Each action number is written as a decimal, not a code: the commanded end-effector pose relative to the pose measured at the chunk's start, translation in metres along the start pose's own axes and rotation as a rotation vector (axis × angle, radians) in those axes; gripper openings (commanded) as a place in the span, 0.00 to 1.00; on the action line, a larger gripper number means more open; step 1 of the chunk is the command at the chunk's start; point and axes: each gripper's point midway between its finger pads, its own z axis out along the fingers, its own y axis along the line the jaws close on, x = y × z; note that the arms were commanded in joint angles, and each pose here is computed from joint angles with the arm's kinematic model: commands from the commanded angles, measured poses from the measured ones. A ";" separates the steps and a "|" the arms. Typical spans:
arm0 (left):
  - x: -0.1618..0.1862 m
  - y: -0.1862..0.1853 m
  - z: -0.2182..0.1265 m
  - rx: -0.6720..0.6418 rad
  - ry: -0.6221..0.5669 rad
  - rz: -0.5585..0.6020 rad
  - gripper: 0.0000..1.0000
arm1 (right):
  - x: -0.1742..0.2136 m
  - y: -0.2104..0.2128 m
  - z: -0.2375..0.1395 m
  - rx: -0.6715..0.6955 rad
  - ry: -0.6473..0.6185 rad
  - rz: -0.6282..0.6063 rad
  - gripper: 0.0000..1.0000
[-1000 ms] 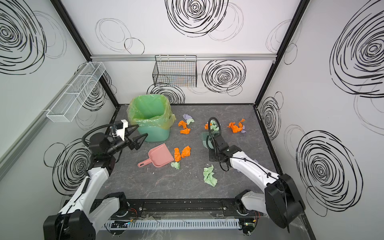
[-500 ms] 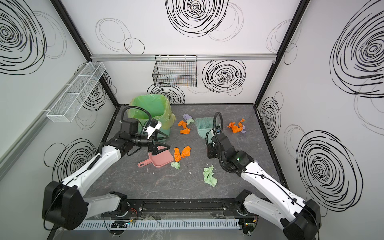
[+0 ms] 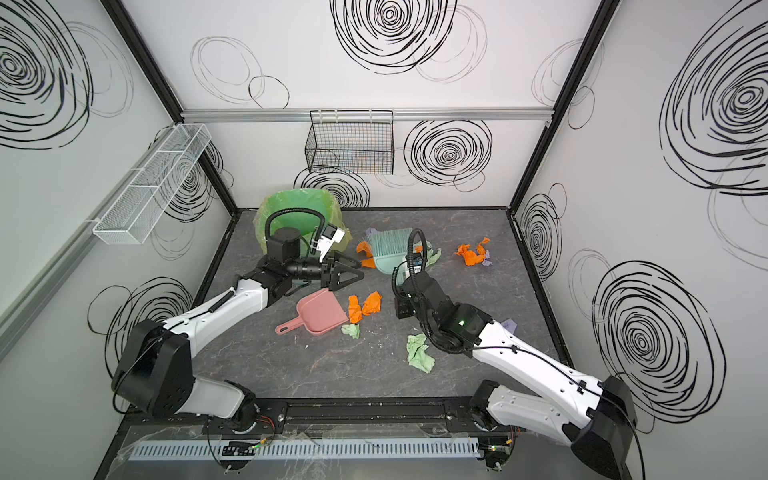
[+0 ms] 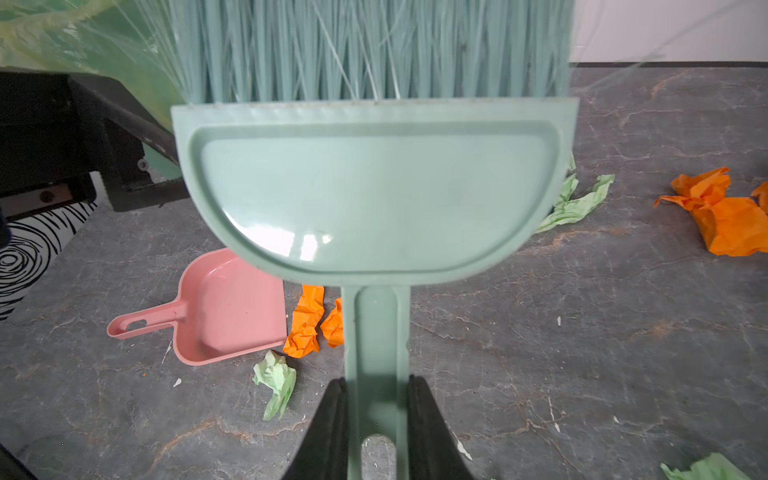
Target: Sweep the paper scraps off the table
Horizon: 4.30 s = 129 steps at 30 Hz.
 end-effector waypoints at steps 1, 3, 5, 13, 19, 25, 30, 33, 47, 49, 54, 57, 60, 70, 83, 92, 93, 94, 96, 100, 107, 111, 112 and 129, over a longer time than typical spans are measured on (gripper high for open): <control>-0.018 -0.002 0.008 0.001 -0.060 0.032 0.89 | -0.020 0.011 -0.001 -0.017 -0.071 0.037 0.05; -0.018 0.000 0.012 -0.002 -0.061 0.034 0.87 | -0.020 0.013 0.000 -0.018 -0.068 0.033 0.05; -0.017 0.003 0.015 -0.017 -0.059 0.037 0.86 | -0.021 0.015 0.001 -0.021 -0.070 0.032 0.05; -0.025 0.017 0.021 -0.082 -0.053 0.056 0.80 | -0.020 0.030 0.006 -0.062 -0.072 0.032 0.05; -0.029 0.019 0.029 -0.065 -0.055 0.034 0.68 | -0.022 0.039 0.010 -0.076 -0.083 0.032 0.05; -0.026 0.016 0.033 -0.038 -0.045 0.020 0.56 | -0.027 0.042 0.009 -0.077 -0.114 0.037 0.05; -0.026 0.014 0.033 -0.025 -0.042 0.018 0.43 | -0.025 0.044 0.012 -0.088 -0.117 0.037 0.05; -0.027 0.013 0.033 -0.014 -0.039 0.016 0.33 | -0.024 0.047 0.014 -0.087 -0.107 0.031 0.05; -0.030 0.008 0.026 0.013 -0.051 -0.001 0.04 | -0.017 0.045 0.016 -0.093 -0.112 0.037 0.06; -0.032 0.008 0.024 0.017 -0.058 -0.006 0.00 | -0.016 0.045 0.016 -0.093 -0.112 0.039 0.06; -0.043 0.003 0.010 0.064 -0.103 -0.031 0.00 | -0.024 0.049 0.001 -0.178 -0.179 0.092 0.28; -0.060 -0.005 -0.009 0.122 -0.178 -0.057 0.00 | -0.034 0.063 -0.026 -0.361 -0.305 0.128 0.42; -0.078 -0.016 -0.034 0.181 -0.282 -0.085 0.00 | -0.043 0.062 -0.056 -0.512 -0.464 0.197 0.55; -0.090 -0.033 -0.069 0.165 -0.459 -0.110 0.00 | -0.063 0.066 -0.079 -0.765 -0.626 0.368 0.63; -0.088 -0.040 -0.072 0.065 -0.508 -0.093 0.00 | -0.100 0.114 -0.071 -0.991 -0.689 0.416 0.57; -0.082 -0.032 -0.071 0.054 -0.512 -0.110 0.00 | -0.115 0.126 -0.064 -1.065 -0.718 0.466 0.43; -0.082 -0.033 -0.071 0.054 -0.513 -0.111 0.00 | -0.116 0.126 -0.064 -1.073 -0.722 0.472 0.42; -0.081 -0.032 -0.070 0.054 -0.511 -0.112 0.00 | -0.118 0.127 -0.063 -1.079 -0.727 0.480 0.40; -0.081 -0.032 -0.070 0.053 -0.513 -0.112 0.00 | -0.121 0.127 -0.063 -1.094 -0.740 0.495 0.37; -0.080 -0.031 -0.070 0.051 -0.513 -0.115 0.00 | -0.128 0.128 -0.062 -1.140 -0.756 0.531 0.30; -0.079 -0.033 -0.071 0.057 -0.511 -0.110 0.00 | -0.132 0.129 -0.057 -1.190 -0.780 0.570 0.25; -0.078 -0.032 -0.071 0.057 -0.509 -0.110 0.00 | -0.132 0.130 -0.054 -1.197 -0.781 0.578 0.22; -0.078 -0.032 -0.071 0.059 -0.507 -0.110 0.00 | -0.132 0.130 -0.054 -1.198 -0.782 0.575 0.21; -0.077 -0.028 -0.073 0.060 -0.510 -0.122 0.00 | -0.138 0.123 -0.063 -1.132 -0.812 0.522 0.26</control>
